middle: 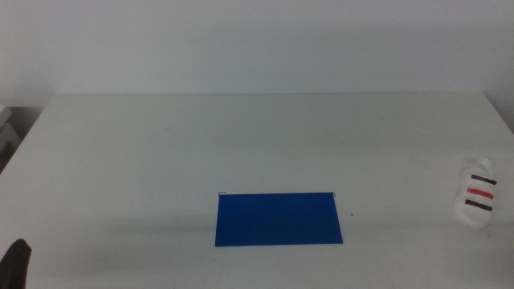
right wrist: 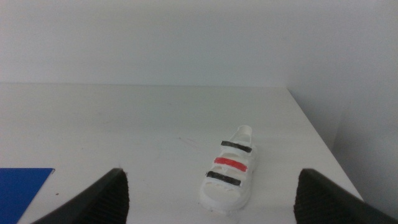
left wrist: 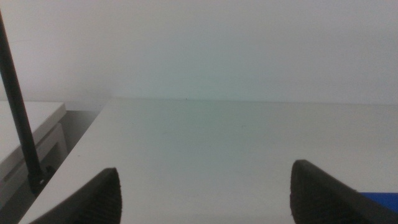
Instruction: Use one arm to grab the shoe from the table and place it on the mat.
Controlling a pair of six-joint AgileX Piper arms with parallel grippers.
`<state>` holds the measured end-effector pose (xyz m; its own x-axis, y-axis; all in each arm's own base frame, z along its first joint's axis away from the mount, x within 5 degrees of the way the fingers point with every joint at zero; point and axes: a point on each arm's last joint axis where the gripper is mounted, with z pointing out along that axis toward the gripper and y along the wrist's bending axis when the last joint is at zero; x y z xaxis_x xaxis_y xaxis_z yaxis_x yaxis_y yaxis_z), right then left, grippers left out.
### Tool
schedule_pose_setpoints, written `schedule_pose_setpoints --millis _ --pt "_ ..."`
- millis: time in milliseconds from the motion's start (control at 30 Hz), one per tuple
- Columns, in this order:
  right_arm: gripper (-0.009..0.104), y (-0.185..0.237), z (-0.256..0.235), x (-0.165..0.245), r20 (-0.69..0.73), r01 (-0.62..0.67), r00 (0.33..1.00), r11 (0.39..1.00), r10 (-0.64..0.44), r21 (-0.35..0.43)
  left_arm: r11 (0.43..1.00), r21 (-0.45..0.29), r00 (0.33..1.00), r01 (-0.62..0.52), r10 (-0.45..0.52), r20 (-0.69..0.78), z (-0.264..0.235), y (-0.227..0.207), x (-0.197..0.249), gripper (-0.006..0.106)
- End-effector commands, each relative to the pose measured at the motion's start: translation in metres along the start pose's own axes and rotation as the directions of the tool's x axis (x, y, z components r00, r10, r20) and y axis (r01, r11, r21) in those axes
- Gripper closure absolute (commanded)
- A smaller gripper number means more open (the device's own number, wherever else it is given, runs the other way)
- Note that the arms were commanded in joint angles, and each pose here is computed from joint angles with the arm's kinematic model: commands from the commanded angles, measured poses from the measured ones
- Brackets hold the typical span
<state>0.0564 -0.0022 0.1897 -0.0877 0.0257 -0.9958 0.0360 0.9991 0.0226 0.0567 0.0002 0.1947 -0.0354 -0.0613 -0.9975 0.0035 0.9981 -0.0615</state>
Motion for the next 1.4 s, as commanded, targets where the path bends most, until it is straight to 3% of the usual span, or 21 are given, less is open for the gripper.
schedule_pose_setpoints --millis 0,467,833,1100,1233,1367 --pt "0.003 0.001 -0.002 -0.008 0.102 0.000 0.995 1.000 0.001 -0.008 1.000 0.020 0.997 0.006 -0.007 0.079 -0.001 -0.001 -0.005 0.008" --pt "0.003 0.002 0.007 -0.085 0.011 -0.009 1.000 1.000 0.010 -0.001 1.000 0.020 0.997 0.006 -0.007 0.079 -0.001 -0.001 -0.005 0.008" --pt "0.003 0.004 0.060 -0.157 -0.274 -0.056 0.960 0.998 0.062 0.028 1.000 0.020 0.997 0.006 -0.007 0.079 -0.001 -0.001 -0.005 0.008" --pt "0.003 0.004 0.114 -0.192 -0.537 -0.044 0.840 0.997 0.071 0.064 1.000 0.020 0.997 0.006 -0.007 0.079 -0.001 -0.001 -0.005 0.008" --pt "0.003 0.004 0.151 -0.193 -0.661 -0.114 0.724 0.980 0.195 0.164 1.000 0.020 0.997 0.006 -0.007 0.079 -0.001 -0.001 -0.005 0.008" --pt "0.003 0.003 0.182 -0.189 -0.695 -0.194 0.629 0.936 0.349 0.295 1.000 0.020 0.997 0.006 -0.007 0.079 -0.001 -0.001 -0.005 0.008"
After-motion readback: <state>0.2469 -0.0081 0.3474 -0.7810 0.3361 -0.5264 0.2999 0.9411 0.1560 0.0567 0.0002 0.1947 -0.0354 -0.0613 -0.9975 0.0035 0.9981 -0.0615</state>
